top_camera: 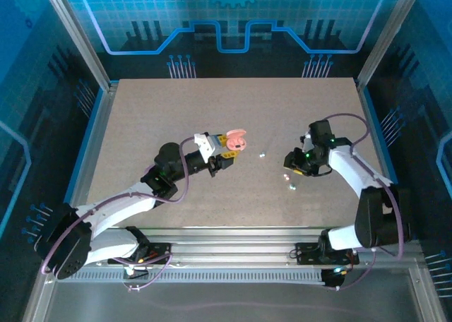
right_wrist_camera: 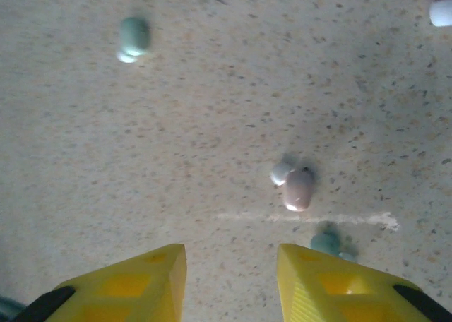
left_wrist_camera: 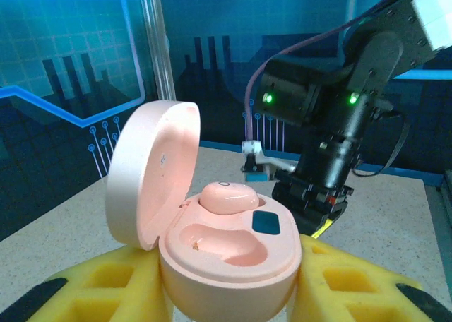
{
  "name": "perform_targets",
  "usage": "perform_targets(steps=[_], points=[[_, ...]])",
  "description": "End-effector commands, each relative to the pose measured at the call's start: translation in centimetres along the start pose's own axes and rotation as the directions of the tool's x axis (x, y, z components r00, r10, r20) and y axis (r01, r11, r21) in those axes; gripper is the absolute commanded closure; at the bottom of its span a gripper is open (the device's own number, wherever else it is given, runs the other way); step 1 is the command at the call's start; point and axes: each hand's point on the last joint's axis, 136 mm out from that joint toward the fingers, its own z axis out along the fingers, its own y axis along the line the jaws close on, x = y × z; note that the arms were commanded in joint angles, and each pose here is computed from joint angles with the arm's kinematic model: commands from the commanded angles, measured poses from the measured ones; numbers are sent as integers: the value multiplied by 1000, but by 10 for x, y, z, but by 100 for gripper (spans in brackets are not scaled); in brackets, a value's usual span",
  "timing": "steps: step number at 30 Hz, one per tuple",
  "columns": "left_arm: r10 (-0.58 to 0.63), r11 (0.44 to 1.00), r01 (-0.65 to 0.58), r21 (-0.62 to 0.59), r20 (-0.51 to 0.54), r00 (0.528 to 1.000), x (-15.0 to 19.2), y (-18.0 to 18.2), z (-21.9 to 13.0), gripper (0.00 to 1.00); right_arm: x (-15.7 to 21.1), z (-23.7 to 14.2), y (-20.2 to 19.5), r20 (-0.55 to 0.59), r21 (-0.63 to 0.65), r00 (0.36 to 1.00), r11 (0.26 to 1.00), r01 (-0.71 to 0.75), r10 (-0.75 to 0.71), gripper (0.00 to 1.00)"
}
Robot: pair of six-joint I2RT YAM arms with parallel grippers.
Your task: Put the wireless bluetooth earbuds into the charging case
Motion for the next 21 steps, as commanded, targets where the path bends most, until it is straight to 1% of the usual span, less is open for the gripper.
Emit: perform_targets(steps=[1, 4, 9, 12, 17, 21], points=[[28, 1000, -28, -10, 24, 999, -8, -2, -6, 61, -4, 12, -17, -4, 77, 1000, 997, 5, -5, 58], [30, 999, -30, -13, 20, 999, -7, -2, -6, 61, -6, 24, -24, -31, 99, 1000, 995, 1, 2, 57], [31, 999, -31, -14, 20, 999, -7, -1, -6, 61, -5, 42, -28, -81, 100, 997, 995, 0, 8, 57], [33, 999, -32, -18, 16, 999, -6, -1, -6, 61, -3, 50, -23, -115, 68, 993, 998, 6, 2, 58], [36, 999, -35, -23, 14, 999, -5, 0, -6, 61, 1, 56, -21, -145, 53, 989, 999, 11, -3, 63], [33, 999, -33, -19, 9, 999, -3, 0, -4, 61, 5, 59, -15, -164, 34, 986, 999, 33, -27, 66]])
